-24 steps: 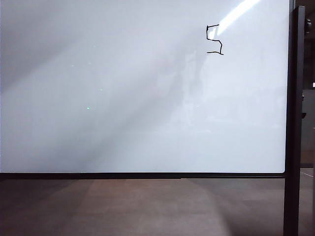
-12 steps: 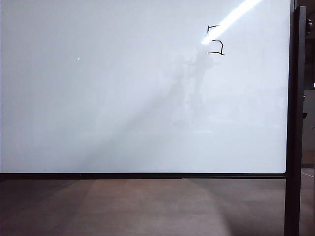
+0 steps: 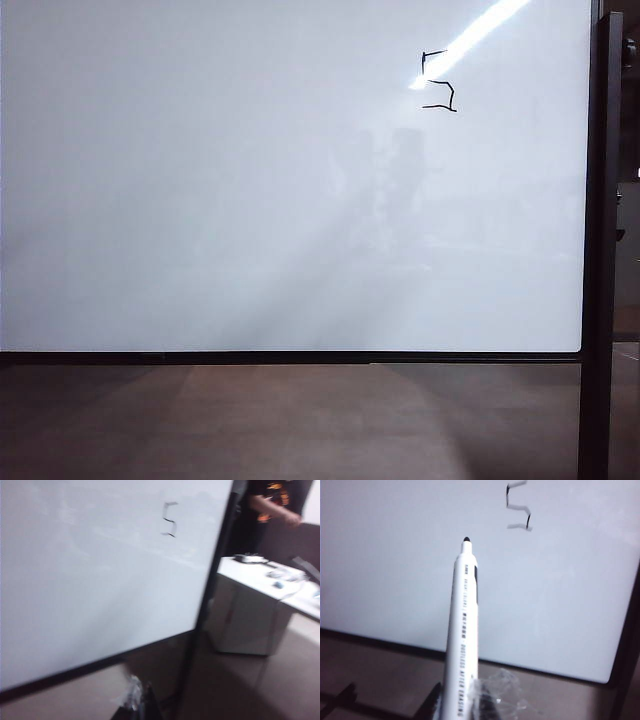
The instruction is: Reach to the right to find the marker pen, pick it up, and write the number 5 on the whiteboard.
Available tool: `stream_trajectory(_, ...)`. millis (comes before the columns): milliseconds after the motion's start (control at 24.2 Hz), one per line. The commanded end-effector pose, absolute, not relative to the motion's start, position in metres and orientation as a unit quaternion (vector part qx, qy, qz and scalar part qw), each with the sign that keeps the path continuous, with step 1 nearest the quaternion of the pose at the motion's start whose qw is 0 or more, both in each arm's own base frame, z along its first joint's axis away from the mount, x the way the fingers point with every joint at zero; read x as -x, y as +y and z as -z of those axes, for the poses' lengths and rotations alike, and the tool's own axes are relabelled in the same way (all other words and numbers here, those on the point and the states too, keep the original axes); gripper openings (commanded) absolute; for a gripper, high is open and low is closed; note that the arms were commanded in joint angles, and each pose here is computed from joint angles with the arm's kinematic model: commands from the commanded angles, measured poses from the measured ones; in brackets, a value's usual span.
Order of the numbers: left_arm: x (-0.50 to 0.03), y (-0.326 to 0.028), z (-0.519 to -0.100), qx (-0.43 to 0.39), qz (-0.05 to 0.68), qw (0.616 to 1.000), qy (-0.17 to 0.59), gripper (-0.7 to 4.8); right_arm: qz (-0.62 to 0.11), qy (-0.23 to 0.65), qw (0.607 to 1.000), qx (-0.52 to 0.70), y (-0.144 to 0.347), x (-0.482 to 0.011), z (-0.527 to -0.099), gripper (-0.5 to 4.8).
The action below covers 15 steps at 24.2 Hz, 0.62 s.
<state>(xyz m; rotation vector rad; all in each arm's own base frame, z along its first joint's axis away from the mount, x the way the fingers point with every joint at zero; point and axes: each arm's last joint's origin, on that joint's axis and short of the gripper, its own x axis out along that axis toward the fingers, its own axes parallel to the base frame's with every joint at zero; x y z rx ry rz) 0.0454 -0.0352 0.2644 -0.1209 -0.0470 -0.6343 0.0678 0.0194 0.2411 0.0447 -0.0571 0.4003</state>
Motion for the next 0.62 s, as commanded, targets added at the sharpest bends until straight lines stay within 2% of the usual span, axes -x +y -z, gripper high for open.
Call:
stream_trajectory(41,-0.062,-0.049,-0.228,0.136,0.321,0.937,-0.001,-0.05,-0.203,0.001,0.978,-0.038,0.021,-0.076,-0.219,-0.06)
stream_trajectory(165,-0.073,-0.059,-0.184,0.128,0.315,0.939,0.044,-0.05,-0.202,0.022,0.978,-0.038,0.022,-0.081,-0.203,-0.06)
stream_trajectory(248,-0.075,-0.06,-0.169,0.092,0.311,0.944,0.054,-0.05,-0.201,0.023,0.979,-0.038,0.022,-0.082,-0.2,-0.06)
stream_trajectory(413,-0.077,-0.061,-0.158,0.056,0.309,0.947,0.064,-0.05,-0.187,0.041,0.981,-0.037,0.022,-0.085,-0.186,-0.06)
stream_trajectory(620,-0.076,-0.061,-0.156,0.058,0.313,0.945,0.073,-0.05,-0.183,0.068,0.98,-0.036,0.023,-0.091,-0.164,-0.06)
